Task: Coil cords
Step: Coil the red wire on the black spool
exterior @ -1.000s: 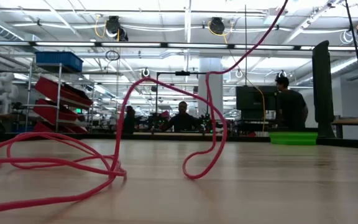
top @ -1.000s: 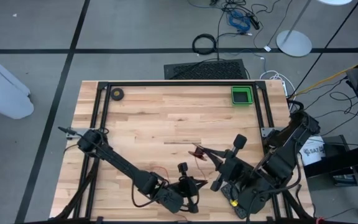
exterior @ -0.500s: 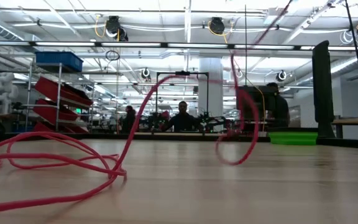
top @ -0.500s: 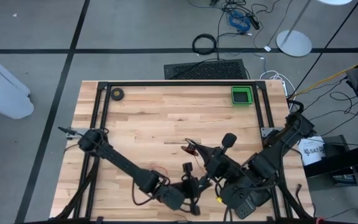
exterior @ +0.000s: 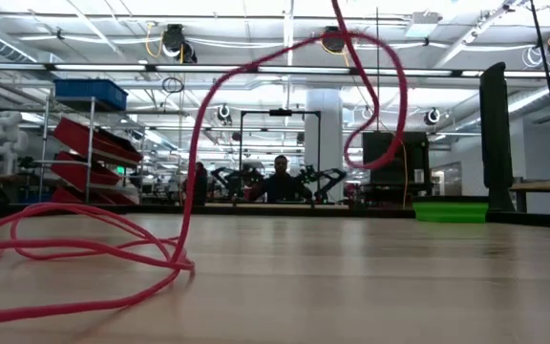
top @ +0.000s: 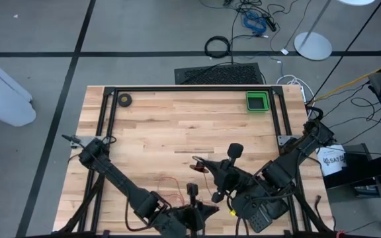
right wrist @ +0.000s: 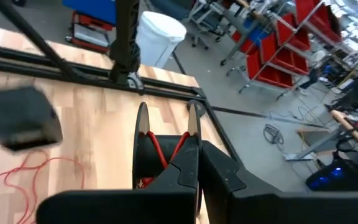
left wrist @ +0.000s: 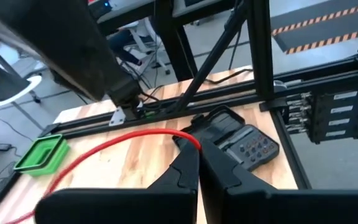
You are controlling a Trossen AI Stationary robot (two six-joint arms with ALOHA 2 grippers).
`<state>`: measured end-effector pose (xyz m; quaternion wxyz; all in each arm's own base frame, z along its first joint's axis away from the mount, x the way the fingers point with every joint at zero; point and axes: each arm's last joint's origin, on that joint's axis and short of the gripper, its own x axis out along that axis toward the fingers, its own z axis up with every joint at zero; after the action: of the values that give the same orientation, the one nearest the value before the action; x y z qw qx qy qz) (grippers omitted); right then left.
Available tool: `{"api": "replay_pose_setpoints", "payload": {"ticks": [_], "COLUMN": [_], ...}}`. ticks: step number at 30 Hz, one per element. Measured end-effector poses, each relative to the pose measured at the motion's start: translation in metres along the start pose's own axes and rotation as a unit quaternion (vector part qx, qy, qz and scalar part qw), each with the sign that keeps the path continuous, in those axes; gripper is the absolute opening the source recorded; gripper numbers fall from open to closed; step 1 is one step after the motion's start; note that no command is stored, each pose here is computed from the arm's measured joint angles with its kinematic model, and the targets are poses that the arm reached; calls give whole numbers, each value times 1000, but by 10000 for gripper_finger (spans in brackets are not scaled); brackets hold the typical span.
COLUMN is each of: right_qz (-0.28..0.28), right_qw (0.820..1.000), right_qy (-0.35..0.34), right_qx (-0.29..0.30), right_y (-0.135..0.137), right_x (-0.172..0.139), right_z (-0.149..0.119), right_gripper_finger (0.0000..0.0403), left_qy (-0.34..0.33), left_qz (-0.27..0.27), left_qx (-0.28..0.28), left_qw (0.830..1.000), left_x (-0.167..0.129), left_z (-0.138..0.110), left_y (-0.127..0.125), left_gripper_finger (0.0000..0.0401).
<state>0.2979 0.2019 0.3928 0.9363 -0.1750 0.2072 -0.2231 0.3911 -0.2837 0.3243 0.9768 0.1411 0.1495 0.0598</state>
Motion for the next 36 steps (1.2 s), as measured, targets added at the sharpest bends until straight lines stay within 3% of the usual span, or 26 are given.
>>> {"api": "replay_pose_setpoints", "payload": {"ticks": [9,18,24,36], "right_qz": [73,146,158,159], "right_qw": [997,989,987,987], "right_qy": [24,36,39,35], "right_qx": [1,-7,-7,-13], "right_y": [0,4,5,5], "right_x": [8,7,6,6], "right_z": [0,-1,-1,0], "right_gripper_finger": [0,0,0,0], "left_qy": [3,-11,-13,-11], "left_qz": [15,49,72,43], "left_qx": [22,24,33,28], "left_qw": [1000,998,997,999], "left_x": [-19,-56,-74,-79], "left_z": [8,24,27,26], "left_y": [-1,2,0,-4], "left_gripper_finger": [4,4,4,9]}}
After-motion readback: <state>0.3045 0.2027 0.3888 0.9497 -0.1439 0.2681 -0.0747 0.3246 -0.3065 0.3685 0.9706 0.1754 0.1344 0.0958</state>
